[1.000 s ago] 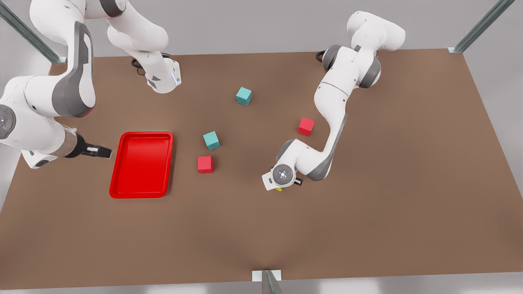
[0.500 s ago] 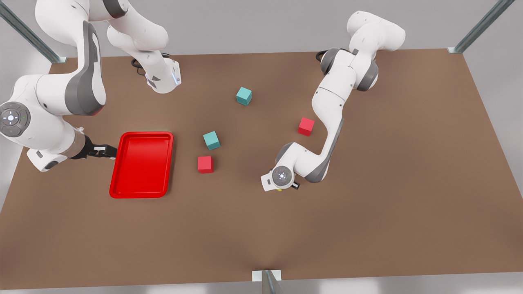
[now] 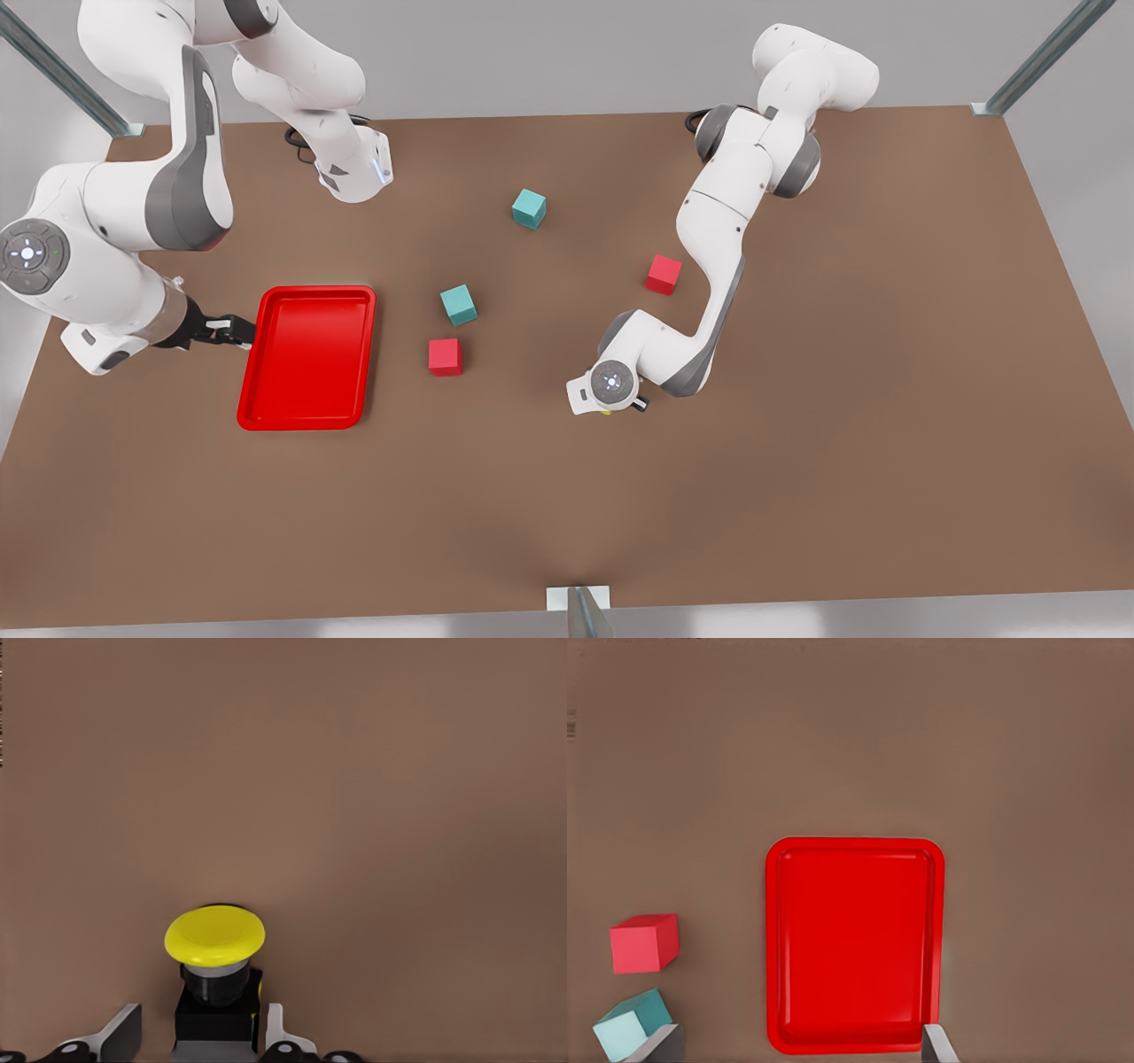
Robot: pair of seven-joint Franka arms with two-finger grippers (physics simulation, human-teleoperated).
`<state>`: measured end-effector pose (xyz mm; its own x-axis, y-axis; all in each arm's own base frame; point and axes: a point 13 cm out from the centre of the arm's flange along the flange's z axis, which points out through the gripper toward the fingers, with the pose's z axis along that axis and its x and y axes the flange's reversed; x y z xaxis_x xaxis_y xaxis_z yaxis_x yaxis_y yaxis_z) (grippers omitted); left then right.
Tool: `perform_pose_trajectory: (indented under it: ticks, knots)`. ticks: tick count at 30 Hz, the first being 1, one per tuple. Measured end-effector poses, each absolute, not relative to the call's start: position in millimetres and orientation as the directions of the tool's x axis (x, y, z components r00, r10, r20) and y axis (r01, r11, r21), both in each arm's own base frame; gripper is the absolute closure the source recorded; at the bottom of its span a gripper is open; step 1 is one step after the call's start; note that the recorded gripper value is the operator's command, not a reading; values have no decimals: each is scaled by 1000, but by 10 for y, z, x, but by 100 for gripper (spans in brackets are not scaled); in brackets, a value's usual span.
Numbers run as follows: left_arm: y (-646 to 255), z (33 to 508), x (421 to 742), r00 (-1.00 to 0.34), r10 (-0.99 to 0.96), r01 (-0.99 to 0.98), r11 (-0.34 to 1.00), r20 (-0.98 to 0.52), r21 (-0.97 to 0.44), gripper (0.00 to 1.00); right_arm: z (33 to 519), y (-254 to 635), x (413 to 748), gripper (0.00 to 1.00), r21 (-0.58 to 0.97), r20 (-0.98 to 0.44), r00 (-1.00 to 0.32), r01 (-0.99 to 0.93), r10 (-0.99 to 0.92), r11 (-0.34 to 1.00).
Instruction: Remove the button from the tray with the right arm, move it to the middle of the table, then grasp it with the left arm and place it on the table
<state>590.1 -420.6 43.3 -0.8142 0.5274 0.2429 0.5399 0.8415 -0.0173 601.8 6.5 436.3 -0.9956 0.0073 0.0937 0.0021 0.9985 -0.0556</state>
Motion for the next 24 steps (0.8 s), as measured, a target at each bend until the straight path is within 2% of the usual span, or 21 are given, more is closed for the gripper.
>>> perform_pose_trajectory:
  ticks: [2, 4, 12, 19, 22, 24]
  knots:
    - [-4205, 441, 5901, -814, 527, 540, 841, 243, -17, 41, 4370, 58, 6024, 0, -53, 90, -996, 2, 7, 999]
    - [-4199, 450, 5902, -815, 526, 539, 842, 244, -16, 58, 4362, 59, 6031, 0, -52, 89, -996, 0, 5, 999]
    - [-4181, 544, 5926, -826, 508, 522, 853, 243, -8, 58, 4356, 59, 6045, 0, -48, 86, -996, -5, -1, 999]
    - [-4066, 930, 6074, -858, 462, 473, 881, 224, -1, 60, 4339, 41, 6057, 0, -46, 85, -996, -5, -2, 999]
    - [-3928, 1058, 6229, -884, 422, 432, 902, 204, 6, 70, 4314, 3, 6067, 0, -45, 87, -996, 0, 4, 999]
    - [-3879, 1081, 6294, -896, 401, 412, 911, 192, 16, 69, 4315, 17, 6071, 0, -44, 86, -996, -3, 1, 999]
